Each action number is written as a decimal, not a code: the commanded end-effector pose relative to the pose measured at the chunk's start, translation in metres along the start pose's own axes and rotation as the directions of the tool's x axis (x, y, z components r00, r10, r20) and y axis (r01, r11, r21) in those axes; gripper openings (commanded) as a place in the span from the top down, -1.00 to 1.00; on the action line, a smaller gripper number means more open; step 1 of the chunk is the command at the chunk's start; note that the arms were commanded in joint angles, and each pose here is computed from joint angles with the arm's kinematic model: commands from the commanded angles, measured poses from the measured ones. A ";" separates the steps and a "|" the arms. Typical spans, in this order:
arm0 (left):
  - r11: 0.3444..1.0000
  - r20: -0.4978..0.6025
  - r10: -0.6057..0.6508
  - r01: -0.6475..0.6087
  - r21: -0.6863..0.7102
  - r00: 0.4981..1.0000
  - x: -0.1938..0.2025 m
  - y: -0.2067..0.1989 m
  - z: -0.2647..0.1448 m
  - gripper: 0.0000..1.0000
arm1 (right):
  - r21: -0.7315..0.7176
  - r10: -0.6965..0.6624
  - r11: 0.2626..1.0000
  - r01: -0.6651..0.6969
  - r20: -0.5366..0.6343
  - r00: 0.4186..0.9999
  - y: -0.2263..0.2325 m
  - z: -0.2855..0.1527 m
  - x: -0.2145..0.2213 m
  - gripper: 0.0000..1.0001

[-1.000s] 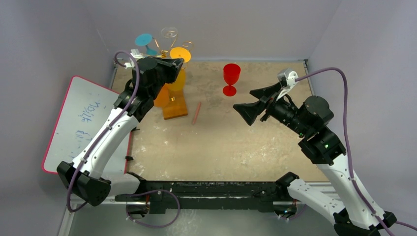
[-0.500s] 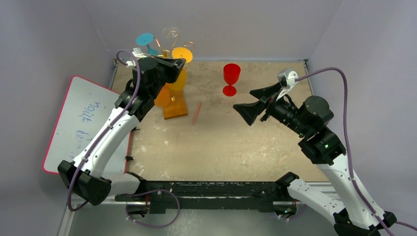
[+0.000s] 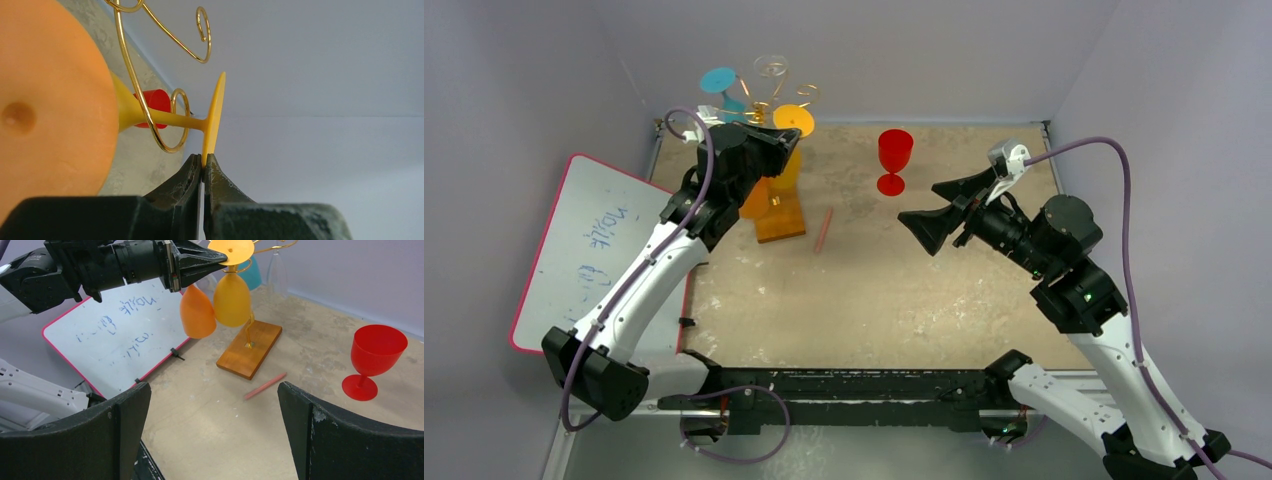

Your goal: Place the wine glass upside down on the wine glass rack

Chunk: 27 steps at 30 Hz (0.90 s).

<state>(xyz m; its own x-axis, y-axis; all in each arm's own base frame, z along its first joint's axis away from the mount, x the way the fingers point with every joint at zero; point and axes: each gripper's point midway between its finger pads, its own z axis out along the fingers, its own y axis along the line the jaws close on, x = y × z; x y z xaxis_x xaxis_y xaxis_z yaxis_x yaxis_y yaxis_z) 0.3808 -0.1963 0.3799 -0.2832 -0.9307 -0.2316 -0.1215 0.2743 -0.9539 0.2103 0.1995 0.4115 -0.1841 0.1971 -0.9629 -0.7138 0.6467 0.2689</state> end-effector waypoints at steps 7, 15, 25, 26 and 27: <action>0.996 -0.019 0.031 -0.029 0.085 0.999 -0.001 -0.023 -0.018 1.00 | -0.015 -0.029 0.999 0.030 0.054 0.998 0.006 0.000 -0.020 -1.00; 0.994 -0.023 0.042 -0.040 0.102 0.999 -0.001 -0.026 -0.021 1.00 | -0.013 -0.028 1.000 0.029 0.053 0.998 0.005 0.000 -0.019 -1.00; 0.991 -0.017 0.055 -0.052 0.125 0.998 0.002 -0.037 0.000 1.00 | -0.015 -0.029 0.999 0.030 0.061 0.998 0.006 -0.002 -0.021 -1.00; 0.990 -0.015 0.060 -0.058 0.125 0.998 0.001 -0.039 0.001 1.00 | -0.015 -0.028 0.999 0.029 0.059 0.998 0.006 -0.001 -0.020 -1.00; 0.991 -0.011 0.069 -0.067 0.118 0.998 0.001 -0.039 0.005 1.00 | -0.013 -0.027 1.000 0.027 0.056 0.998 0.005 -0.001 -0.018 -1.00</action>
<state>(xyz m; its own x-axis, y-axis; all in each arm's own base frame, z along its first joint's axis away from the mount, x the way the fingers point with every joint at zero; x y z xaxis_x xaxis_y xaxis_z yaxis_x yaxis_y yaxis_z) 0.3799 -0.2036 0.3825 -0.3191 -0.9091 -0.2679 -0.0825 0.3082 -0.9477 0.2131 0.2015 0.4077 -0.1964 0.1898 -0.9620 -0.7109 0.6482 0.2730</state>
